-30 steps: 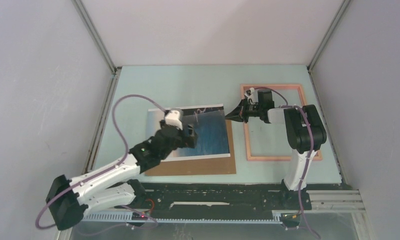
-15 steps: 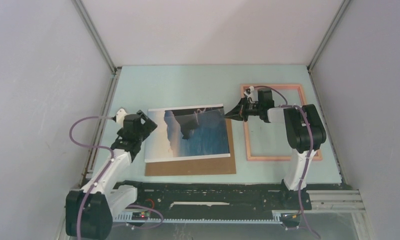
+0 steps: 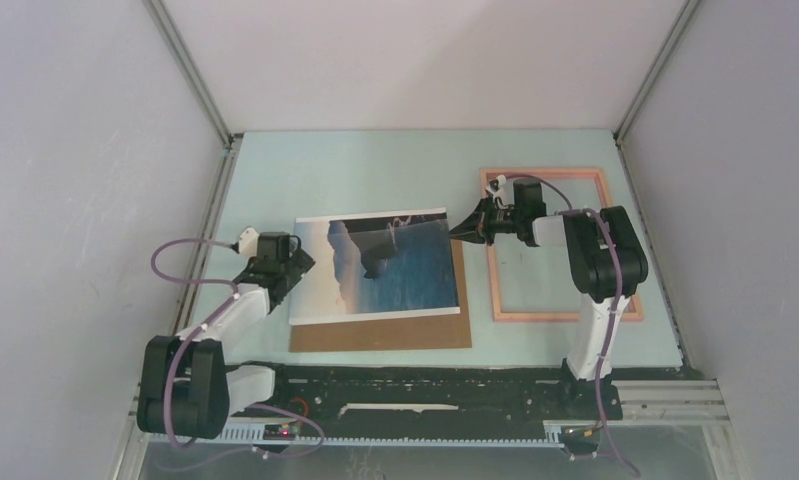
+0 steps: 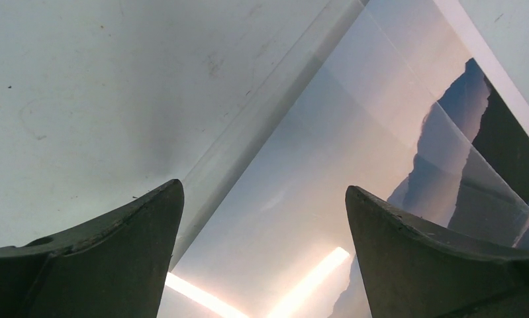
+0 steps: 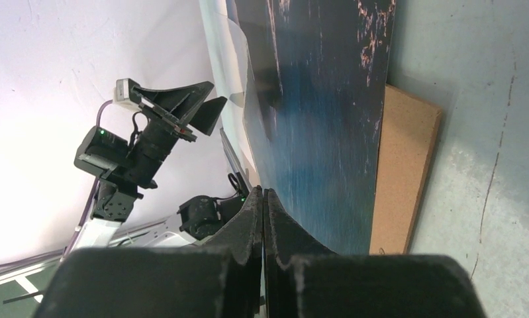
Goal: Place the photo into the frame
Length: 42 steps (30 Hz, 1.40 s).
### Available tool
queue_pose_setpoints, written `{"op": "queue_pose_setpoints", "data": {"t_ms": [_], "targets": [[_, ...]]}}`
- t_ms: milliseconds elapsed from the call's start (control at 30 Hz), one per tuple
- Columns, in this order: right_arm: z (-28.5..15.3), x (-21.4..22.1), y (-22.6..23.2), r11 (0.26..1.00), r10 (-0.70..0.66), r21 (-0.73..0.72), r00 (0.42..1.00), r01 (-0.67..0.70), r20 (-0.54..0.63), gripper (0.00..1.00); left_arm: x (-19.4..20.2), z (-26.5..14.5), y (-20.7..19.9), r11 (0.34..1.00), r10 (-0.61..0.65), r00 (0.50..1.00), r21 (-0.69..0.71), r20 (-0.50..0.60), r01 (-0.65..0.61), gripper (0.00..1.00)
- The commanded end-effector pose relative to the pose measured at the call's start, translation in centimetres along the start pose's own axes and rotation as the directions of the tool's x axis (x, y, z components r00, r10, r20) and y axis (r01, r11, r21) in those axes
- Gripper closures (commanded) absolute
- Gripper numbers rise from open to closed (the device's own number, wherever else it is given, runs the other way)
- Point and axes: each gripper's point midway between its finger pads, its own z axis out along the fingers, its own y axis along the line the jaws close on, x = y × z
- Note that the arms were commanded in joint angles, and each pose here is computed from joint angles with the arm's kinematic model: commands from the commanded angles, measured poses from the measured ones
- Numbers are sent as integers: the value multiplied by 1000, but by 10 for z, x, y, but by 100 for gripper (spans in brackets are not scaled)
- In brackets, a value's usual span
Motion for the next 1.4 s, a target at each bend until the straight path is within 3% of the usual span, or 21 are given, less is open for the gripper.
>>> {"op": "queue_pose_setpoints", "data": {"t_ms": [0,400,733,1000,1133,1367], "targets": [[3,-5,13,998,-48,-39,999,48,-9,100,0,2,-3,999,-33,999,7,-15,33,0],[3,-3,18,997,-69,-32,998,68,-5,99,20,9,-16,977,-162,981,126,-103,174,0],[15,12,8,995,-98,13,995,99,-36,70,27,14,-12,974,-168,979,133,-117,183,1],[20,19,7,984,-177,18,983,178,-51,65,27,14,-13,975,-153,982,147,-115,169,1],[14,13,-4,977,-201,68,979,203,-34,73,28,13,-16,976,-114,987,174,-117,134,1],[16,13,11,980,-198,-15,979,197,-42,95,6,-16,-44,945,-4,1000,328,-29,14,0]]}}
